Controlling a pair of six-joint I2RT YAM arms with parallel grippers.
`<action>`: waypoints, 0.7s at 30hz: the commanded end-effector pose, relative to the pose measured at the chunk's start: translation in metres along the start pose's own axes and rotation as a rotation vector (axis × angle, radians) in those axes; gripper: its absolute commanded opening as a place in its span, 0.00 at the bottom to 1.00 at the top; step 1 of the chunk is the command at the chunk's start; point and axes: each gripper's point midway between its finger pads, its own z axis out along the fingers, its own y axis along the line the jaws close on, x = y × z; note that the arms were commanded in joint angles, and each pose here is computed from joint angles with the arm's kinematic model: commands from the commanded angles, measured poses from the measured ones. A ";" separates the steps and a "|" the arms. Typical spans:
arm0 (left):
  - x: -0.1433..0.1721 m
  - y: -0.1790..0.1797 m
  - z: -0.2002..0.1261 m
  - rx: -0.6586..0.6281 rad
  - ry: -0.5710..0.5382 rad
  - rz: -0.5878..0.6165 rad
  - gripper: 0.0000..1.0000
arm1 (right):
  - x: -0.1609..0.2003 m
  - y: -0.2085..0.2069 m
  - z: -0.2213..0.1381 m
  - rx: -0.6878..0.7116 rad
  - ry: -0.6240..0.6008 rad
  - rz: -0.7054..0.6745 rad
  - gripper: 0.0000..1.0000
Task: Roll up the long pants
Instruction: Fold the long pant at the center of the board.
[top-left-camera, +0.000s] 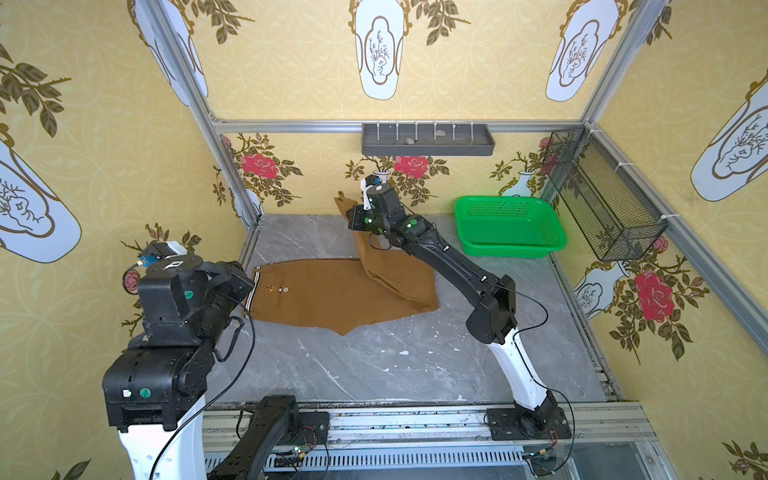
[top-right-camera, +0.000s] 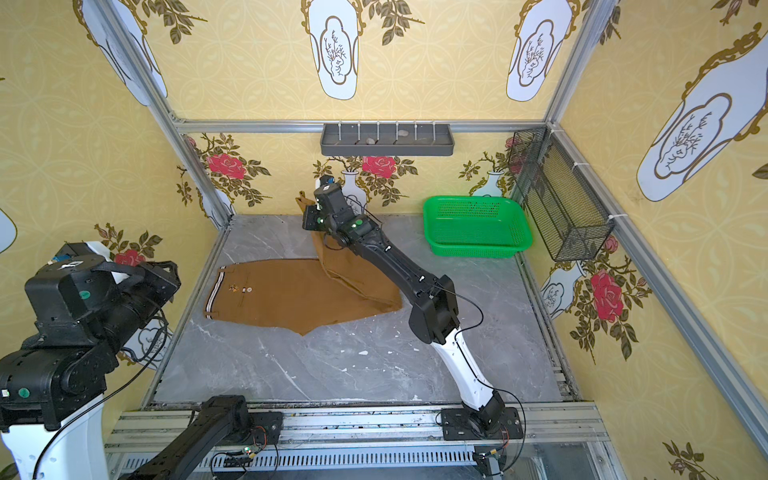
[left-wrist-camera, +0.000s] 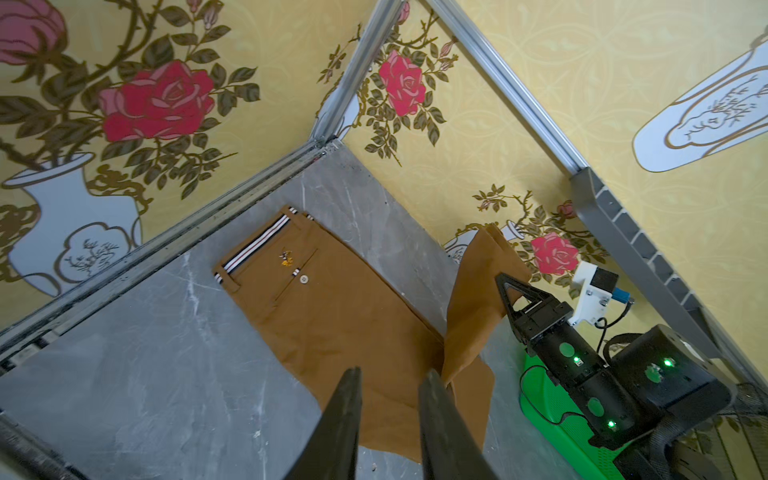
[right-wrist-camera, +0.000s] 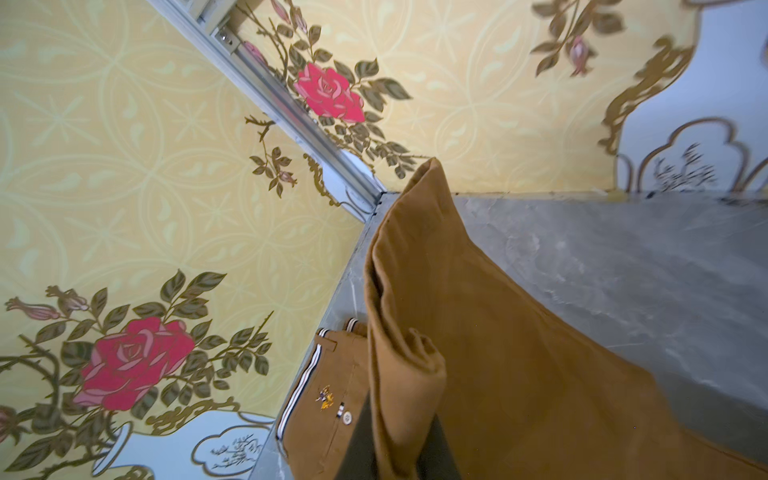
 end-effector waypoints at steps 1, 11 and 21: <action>0.009 0.023 0.000 -0.098 0.015 0.042 0.30 | 0.004 0.045 0.012 -0.236 -0.010 0.050 0.00; 0.033 0.040 0.014 -0.169 0.099 0.056 0.31 | 0.025 0.110 -0.001 -0.632 0.037 0.023 0.00; 0.041 0.051 0.017 -0.218 0.128 0.056 0.31 | 0.040 0.156 -0.011 -0.807 0.052 0.017 0.00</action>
